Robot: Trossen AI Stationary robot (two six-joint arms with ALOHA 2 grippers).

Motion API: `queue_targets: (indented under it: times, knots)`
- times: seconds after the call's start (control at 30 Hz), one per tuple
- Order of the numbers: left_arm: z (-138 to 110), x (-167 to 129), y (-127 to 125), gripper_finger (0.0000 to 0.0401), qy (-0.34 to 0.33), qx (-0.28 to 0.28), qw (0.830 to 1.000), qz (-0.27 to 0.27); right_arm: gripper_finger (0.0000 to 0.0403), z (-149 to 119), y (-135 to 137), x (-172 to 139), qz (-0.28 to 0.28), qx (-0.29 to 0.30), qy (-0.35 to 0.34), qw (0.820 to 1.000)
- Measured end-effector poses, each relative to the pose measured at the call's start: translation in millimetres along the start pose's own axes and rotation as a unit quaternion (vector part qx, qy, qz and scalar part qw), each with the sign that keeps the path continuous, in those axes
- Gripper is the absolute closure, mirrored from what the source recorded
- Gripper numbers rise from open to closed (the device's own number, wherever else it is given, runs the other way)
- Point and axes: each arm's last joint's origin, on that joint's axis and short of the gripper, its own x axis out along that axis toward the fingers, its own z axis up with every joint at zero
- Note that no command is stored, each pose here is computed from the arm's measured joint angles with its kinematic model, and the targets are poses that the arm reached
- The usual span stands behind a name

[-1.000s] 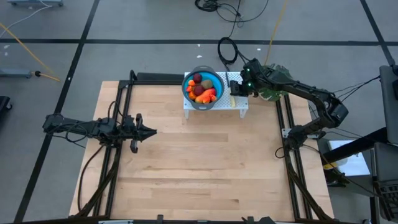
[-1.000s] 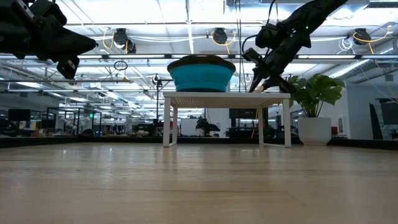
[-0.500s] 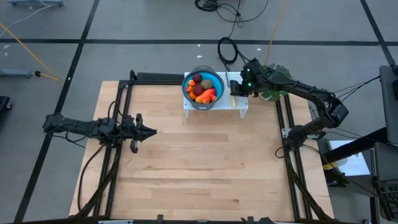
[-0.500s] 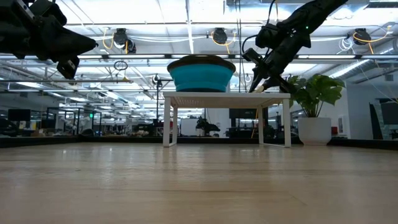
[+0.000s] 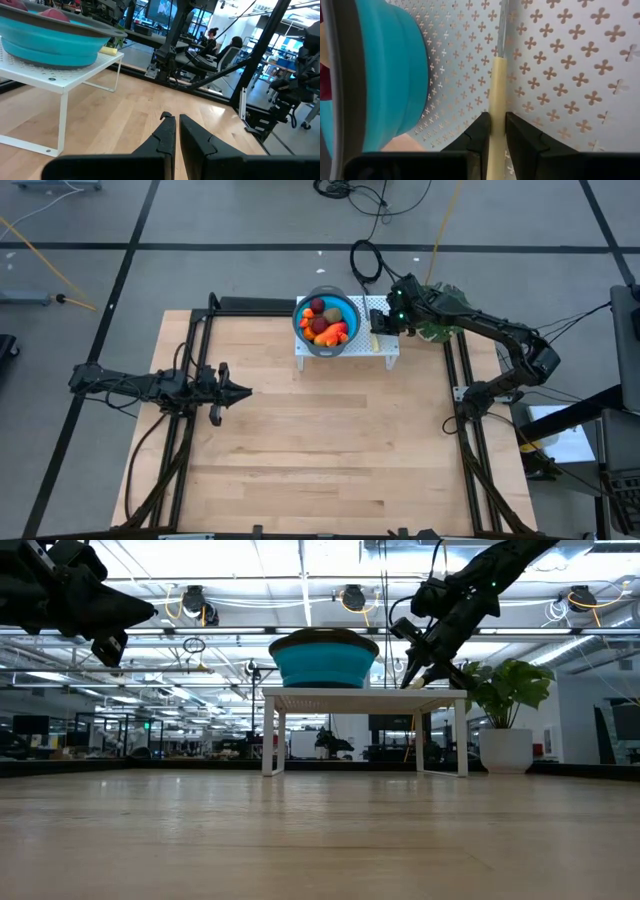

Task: Pick & Place Fruit
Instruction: Put the yellow kitchen knife on the shelf

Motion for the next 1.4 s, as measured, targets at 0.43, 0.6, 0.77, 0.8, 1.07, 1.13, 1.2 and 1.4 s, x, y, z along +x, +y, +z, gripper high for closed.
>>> queue_targets:
  times: [0.43, 0.6, 0.77, 0.8, 1.07, 1.13, 1.2, 1.4]
  knots:
    - [0.0, 0.0, 0.0, 0.038, 0.0, 0.0, 1.0, 0.0, 0.0352, 0.9, -0.5, -0.4, -0.014, 0.008, -0.017, 1.0]
    - [0.0, 0.0, 0.0, 0.038, 0.0, 0.0, 1.0, 0.0, 0.0352, 0.9, -0.5, -0.4, -0.014, 0.009, -0.017, 1.0]
    - [0.0, 0.0, 0.0, 0.038, 0.0, 0.0, 1.0, 0.0, 0.0351, 0.8, -0.6, -0.4, -0.015, 0.01, -0.017, 1.0]
    - [0.0, 0.0, 0.0, 0.038, 0.0, 0.0, 1.0, 0.0, 0.0351, 0.8, -0.5, -0.4, -0.014, 0.01, -0.016, 1.0]
    - [0.0, 0.0, 0.0, 0.038, 0.0, 0.0, 1.0, 0.0, 0.0348, -0.1, -0.4, -0.4, -0.007, 0.012, -0.005, 1.0]
    - [0.0, 0.0, 0.0, 0.038, 0.0, 0.0, 1.0, 0.0, 0.0345, -0.3, -0.6, -0.4, -0.008, 0.013, -0.005, 1.0]
    - [-0.1, 0.0, 0.0, 0.038, 0.0, 0.0, 1.0, 0.0, 0.034, -0.4, -0.7, -0.4, -0.009, 0.018, -0.004, 1.0]
    - [0.0, 0.0, 0.0, 0.038, 0.0, 0.0, 1.0, 0.0, 0.0314, -0.5, -1.0, -0.1, -0.01, 0.026, -0.003, 1.0]
